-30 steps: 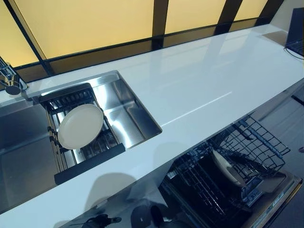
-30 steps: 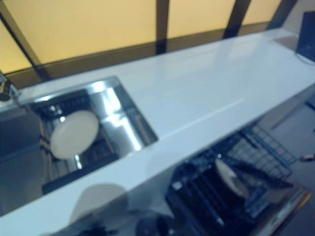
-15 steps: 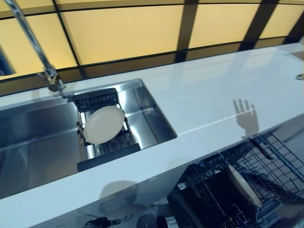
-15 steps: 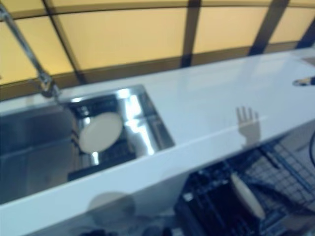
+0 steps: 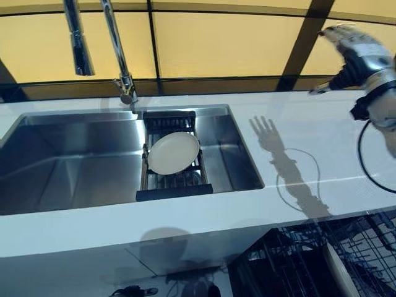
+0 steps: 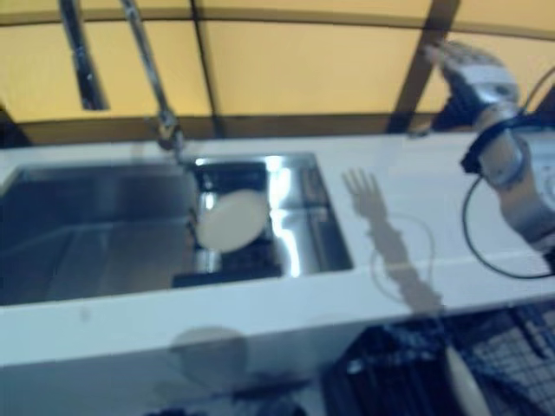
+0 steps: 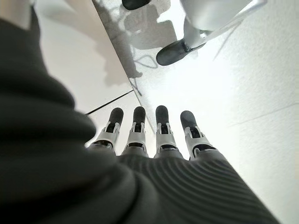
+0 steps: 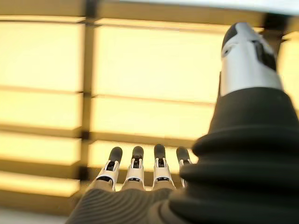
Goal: Take plates into dishwasher
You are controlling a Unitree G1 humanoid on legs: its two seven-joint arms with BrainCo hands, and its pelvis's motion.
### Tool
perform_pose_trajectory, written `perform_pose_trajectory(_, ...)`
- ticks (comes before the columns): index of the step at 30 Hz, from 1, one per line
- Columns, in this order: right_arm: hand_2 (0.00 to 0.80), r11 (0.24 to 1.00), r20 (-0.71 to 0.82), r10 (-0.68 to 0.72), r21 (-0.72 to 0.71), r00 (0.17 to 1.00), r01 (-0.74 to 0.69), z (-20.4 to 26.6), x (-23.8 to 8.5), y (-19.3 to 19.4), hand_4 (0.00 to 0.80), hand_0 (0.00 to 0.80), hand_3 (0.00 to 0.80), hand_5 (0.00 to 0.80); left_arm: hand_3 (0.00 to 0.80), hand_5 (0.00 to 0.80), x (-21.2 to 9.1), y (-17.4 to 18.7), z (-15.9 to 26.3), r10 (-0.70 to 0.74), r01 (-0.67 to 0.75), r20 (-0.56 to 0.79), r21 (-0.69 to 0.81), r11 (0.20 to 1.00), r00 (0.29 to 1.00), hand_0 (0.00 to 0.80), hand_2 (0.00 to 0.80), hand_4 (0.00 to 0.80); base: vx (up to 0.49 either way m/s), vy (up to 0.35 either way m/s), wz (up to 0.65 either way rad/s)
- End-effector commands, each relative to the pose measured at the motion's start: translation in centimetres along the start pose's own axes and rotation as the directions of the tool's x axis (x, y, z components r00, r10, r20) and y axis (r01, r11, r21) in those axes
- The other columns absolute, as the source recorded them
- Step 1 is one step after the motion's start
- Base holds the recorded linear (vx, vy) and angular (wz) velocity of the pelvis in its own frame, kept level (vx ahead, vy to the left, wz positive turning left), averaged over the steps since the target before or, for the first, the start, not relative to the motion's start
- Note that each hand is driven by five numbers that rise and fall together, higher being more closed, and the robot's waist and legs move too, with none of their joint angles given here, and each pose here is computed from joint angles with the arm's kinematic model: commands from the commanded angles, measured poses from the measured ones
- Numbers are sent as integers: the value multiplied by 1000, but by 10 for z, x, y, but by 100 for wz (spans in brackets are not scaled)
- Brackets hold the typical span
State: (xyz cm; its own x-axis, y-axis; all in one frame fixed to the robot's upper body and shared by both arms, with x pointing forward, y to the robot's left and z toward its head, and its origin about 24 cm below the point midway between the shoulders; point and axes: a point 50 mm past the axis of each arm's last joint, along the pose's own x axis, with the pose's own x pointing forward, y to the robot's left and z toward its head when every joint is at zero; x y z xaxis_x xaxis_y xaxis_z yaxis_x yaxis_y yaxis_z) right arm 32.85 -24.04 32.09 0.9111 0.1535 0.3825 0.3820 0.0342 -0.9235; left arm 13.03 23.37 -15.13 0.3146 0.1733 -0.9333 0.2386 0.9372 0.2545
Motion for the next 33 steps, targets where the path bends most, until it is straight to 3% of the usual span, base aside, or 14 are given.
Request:
perform_pose_trajectory(1,0,998,72,-29,-48,997,32,23,15,-16,0,0,0,0,0,0,0,15,0,41,-41,-8,-7,999,999,0,0,0,24,49,26)
perform_pose_trajectory(12,0,992,187,121,-61,975,-111,65,26,23,0,0,0,0,0,0,0,14,0,44,-45,-7,-34,998,999,0,0,0,10,37,26)
perform_pose_trajectory(18,0,990,213,133,-83,968,-118,78,30,23,0,0,0,0,0,0,-1,16,-4,60,-61,-13,-50,997,998,0,0,0,-3,21,12)
perform_pose_trajectory(22,0,988,239,147,-80,960,-131,86,30,21,0,0,0,0,0,0,-2,23,-11,84,-92,-49,-183,979,995,0,0,0,3,8,5)
perform_pose_trajectory(33,0,968,262,249,-86,932,-234,96,25,35,0,0,0,0,0,0,-3,39,-11,134,-138,-33,-207,969,990,0,0,0,-3,-1,2)
